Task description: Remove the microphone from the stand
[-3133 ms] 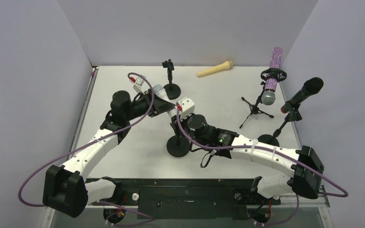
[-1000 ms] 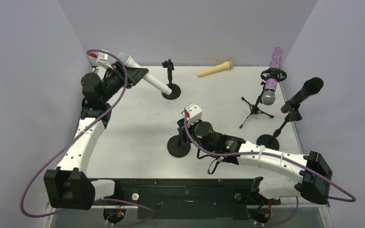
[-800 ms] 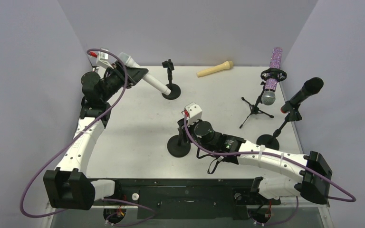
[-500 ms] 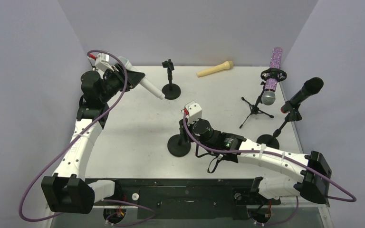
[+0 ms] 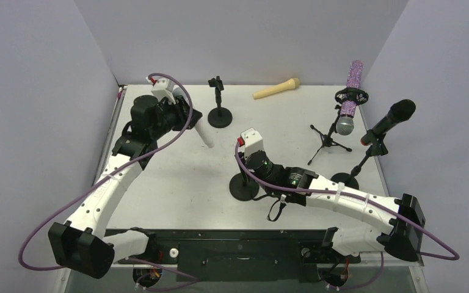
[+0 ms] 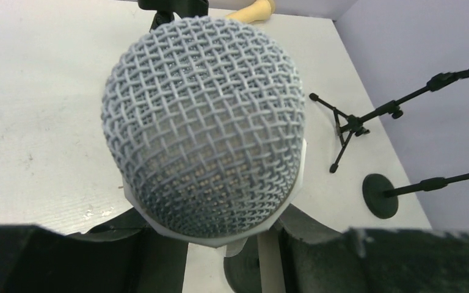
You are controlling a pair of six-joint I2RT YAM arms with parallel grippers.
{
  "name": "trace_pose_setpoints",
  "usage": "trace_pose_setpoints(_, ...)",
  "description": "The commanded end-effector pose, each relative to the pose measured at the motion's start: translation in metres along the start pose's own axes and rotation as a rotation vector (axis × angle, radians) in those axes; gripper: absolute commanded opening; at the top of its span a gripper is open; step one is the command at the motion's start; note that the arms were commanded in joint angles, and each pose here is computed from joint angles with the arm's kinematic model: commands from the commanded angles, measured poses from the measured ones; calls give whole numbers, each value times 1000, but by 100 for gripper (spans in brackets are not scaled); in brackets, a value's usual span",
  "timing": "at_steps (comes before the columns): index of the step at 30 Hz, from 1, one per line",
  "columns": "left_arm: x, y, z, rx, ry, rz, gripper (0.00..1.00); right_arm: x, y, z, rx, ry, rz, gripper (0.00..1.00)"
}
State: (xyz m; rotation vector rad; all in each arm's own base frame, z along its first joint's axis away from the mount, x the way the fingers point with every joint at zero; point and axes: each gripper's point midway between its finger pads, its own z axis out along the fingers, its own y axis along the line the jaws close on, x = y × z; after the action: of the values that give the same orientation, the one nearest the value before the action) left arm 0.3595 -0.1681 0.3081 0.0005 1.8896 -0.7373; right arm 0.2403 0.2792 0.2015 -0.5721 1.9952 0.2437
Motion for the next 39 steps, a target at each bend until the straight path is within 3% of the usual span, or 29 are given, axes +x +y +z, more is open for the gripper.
trace_pose_setpoints(1, -14, -17, 5, -15, -38, 137, 0, -38, -21, -17, 79, -91, 78, 0)
trace_pose_setpoints(13, 10, 28, 17, -227, 68, 215, 0, -45, -57, -31, 147, -103, 148, 0)
trace_pose_setpoints(25, 62, -53, 81, -119, 176, 508, 0, -72, -94, -76, 216, -144, 204, 0)
trace_pose_setpoints(33, 92, -98, 166, -96, 231, 709, 0, -75, -120, -120, 265, -167, 243, 0)
trace_pose_setpoints(39, 122, -109, 232, -126, 281, 909, 0, -70, -134, -143, 285, -182, 268, 0)
